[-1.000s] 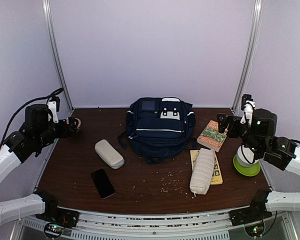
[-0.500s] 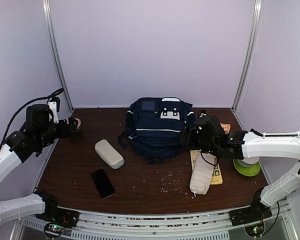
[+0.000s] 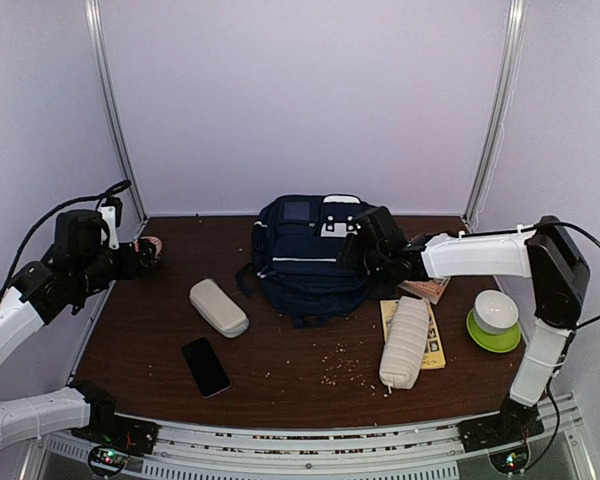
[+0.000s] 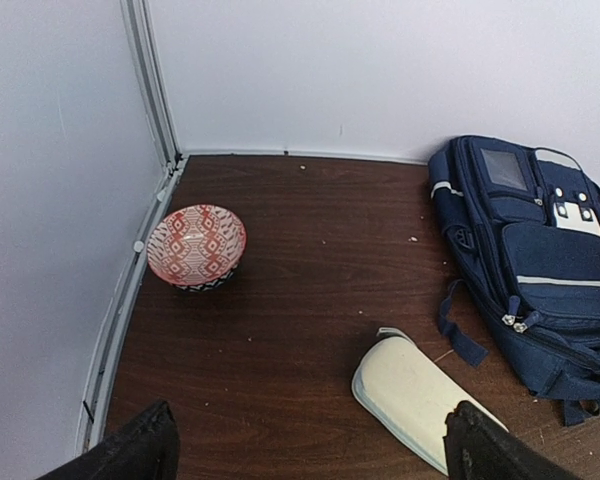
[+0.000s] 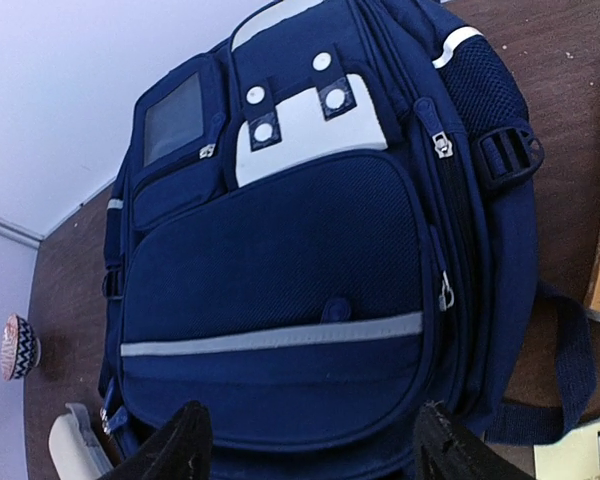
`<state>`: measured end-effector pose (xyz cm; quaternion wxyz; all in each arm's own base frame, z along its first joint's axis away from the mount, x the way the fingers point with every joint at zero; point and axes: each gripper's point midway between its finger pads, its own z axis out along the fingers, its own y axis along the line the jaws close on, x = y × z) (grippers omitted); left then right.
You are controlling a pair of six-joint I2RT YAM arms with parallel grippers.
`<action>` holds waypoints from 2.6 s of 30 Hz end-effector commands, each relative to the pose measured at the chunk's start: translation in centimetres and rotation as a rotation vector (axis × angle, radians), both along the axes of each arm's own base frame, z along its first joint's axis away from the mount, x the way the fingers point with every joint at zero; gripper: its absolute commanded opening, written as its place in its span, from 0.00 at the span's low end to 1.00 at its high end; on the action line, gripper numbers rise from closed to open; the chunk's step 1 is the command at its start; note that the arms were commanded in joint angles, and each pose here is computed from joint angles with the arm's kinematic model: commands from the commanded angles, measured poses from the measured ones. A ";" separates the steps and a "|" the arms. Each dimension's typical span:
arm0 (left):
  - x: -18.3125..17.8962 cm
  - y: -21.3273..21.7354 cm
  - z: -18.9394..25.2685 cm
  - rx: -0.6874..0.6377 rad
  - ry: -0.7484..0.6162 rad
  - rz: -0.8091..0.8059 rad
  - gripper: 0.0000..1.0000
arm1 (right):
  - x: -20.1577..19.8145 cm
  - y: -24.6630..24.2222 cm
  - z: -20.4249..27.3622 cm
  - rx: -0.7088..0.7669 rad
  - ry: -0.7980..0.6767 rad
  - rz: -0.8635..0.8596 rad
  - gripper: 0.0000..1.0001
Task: Pack the student bag
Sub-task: Adjust the student bag at the center of the board.
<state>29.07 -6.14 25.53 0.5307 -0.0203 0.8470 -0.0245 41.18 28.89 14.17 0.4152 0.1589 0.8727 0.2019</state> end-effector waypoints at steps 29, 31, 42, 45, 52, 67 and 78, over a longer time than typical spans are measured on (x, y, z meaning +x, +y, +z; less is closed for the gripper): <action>1.0 -0.6 0.2 0.003 0.012 -0.004 0.94 | 5.5 1.2 -6.8 0.088 0.212 -0.033 0.40; 1.1 -0.6 0.2 0.004 0.013 -0.004 0.94 | 5.4 1.6 -6.1 0.112 0.204 -0.016 0.28; 1.0 -1.0 0.0 -0.004 0.019 -0.022 0.93 | 2.9 4.0 1.7 0.196 0.089 0.116 0.00; 1.0 -1.3 -0.1 -0.006 0.023 -0.035 0.93 | 1.3 3.7 2.0 0.160 0.085 0.159 0.00; 1.1 -2.0 -0.6 -0.008 0.042 -0.065 0.93 | -3.5 1.8 -1.2 0.025 0.149 0.256 0.00; 1.1 -9.8 -4.1 -0.093 0.196 -0.328 0.90 | -4.8 3.6 -3.0 -0.195 0.164 0.516 0.00; 6.4 -13.0 -6.9 -0.114 0.335 -0.271 0.89 | -3.3 6.5 -1.6 -0.204 0.166 0.582 0.31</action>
